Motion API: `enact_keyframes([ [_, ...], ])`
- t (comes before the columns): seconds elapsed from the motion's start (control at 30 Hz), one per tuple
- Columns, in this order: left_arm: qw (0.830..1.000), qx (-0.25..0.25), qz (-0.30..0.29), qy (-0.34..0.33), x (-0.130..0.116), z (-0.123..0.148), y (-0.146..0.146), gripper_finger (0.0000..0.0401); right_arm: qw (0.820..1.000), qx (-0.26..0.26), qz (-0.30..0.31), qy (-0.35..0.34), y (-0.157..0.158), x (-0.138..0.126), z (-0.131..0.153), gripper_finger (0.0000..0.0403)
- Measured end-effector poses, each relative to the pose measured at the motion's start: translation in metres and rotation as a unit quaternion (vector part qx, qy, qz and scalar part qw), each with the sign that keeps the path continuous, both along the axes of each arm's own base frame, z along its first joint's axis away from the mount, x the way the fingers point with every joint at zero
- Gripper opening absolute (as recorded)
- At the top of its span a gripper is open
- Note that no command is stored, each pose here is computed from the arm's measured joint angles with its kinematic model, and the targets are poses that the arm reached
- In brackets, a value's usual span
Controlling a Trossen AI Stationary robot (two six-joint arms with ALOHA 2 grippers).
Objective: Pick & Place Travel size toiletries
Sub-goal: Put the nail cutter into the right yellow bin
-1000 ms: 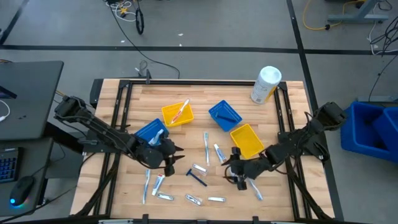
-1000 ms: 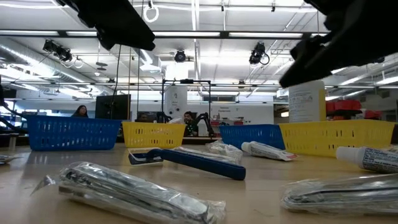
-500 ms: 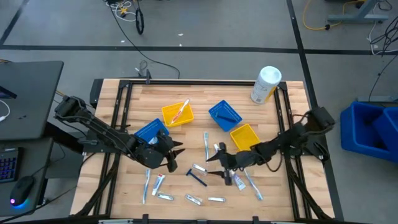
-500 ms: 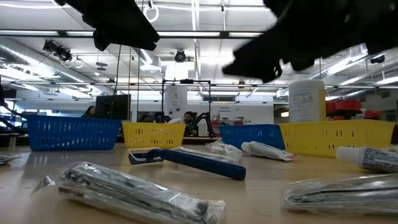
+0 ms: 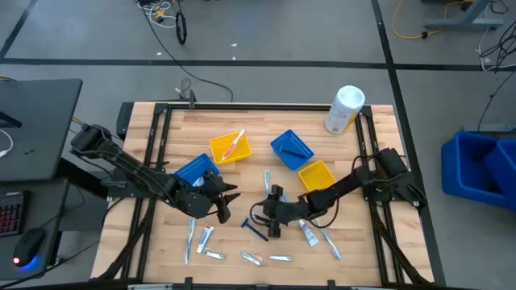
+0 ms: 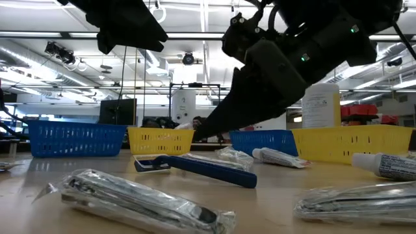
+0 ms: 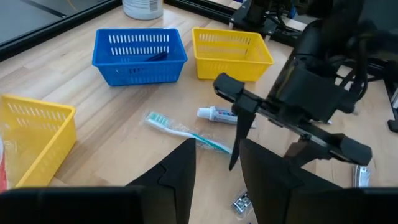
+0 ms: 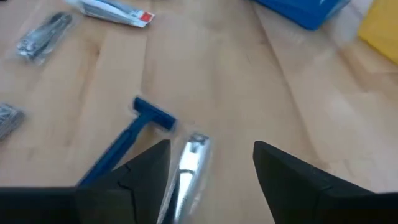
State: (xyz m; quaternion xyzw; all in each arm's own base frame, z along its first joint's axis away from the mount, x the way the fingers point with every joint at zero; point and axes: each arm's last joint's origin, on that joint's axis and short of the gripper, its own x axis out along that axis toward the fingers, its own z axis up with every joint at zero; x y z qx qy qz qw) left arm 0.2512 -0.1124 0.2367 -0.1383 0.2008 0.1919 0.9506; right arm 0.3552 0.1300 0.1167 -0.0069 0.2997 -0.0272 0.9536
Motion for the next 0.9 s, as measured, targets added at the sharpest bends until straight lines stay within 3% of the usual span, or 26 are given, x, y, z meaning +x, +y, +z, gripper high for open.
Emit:
enact_keyframes([
  [0.3, 1.000, 0.009, -0.005, 0.003, 0.000, 0.000, 0.000, 0.0132, 1.000, 0.004, -0.006, 0.026, 0.001, 0.000, -0.019, 0.0220],
  [0.5, 1.000, 0.009, -0.005, 0.003, 0.000, 0.000, 0.000, 0.0132, 0.997, -0.012, 0.033, 0.067, 0.001, -0.003, -0.026, 0.0213],
  [0.9, 1.000, 0.013, -0.020, 0.011, 0.000, 0.000, -0.001, 0.0132, 0.993, 0.014, 0.057, 0.105, 0.000, -0.007, -0.029, 0.0114],
])
